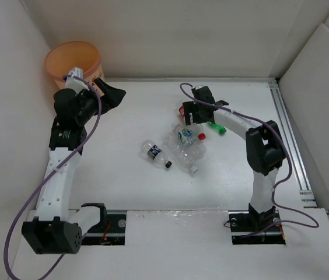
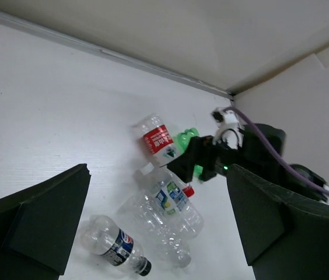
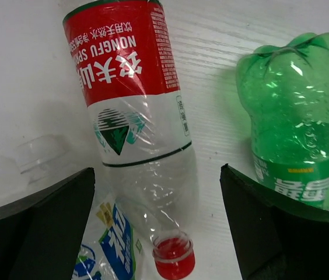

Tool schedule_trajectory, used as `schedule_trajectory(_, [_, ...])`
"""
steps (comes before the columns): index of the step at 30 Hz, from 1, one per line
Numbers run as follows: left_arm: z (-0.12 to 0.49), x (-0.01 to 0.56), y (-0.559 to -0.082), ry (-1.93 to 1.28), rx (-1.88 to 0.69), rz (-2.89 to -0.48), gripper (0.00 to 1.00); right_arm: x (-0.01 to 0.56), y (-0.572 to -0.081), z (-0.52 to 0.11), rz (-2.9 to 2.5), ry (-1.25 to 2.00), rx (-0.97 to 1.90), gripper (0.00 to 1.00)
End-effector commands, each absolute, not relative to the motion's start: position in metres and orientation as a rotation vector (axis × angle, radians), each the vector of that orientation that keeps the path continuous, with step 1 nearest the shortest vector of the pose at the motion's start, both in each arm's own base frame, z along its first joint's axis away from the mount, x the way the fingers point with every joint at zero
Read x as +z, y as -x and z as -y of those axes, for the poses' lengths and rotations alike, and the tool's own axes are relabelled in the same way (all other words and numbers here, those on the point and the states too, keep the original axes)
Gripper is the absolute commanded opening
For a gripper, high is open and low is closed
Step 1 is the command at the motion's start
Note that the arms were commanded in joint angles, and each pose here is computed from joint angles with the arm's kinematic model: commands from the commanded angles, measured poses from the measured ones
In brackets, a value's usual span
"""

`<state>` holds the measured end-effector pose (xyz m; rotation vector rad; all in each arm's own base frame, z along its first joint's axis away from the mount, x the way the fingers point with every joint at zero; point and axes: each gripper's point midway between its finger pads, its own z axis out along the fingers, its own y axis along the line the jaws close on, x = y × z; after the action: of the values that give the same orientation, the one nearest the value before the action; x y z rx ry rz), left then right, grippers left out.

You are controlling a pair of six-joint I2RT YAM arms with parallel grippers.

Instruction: Put the plastic bottles in the bin

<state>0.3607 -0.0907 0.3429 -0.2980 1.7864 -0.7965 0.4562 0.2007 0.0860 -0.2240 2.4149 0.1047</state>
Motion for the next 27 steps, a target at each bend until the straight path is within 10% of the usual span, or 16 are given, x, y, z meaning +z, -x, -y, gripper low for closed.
schedule_trajectory(1, [0.102, 0.378, -0.325, 0.134, -0.829, -1.708, 1.0, 0.101, -0.476, -0.216, -2.354, 0.25, 0.162, 0.91])
schedule_trajectory(14, [0.096, 0.309, -0.322, 0.169, -0.77, -1.862, 1.0, 0.048, -0.484, -0.214, -2.469, 0.247, 0.171, 0.73])
schedule_trajectory(18, [0.097, 0.286, -0.336, 0.221, -0.788, -1.929, 1.0, 0.045, -0.484, -0.216, -2.479, 0.253, 0.179, 0.52])
schedule_trajectory(21, [0.103, 0.286, -0.342, 0.23, -0.845, -1.909, 1.0, 0.071, -0.489, -0.218, -2.428, 0.245, 0.198, 0.16])
schedule_trajectory(27, [0.16, 0.3, -0.357, 0.145, -0.9, -1.915, 1.0, 0.16, -0.493, -0.221, -2.275, 0.213, 0.259, 0.08])
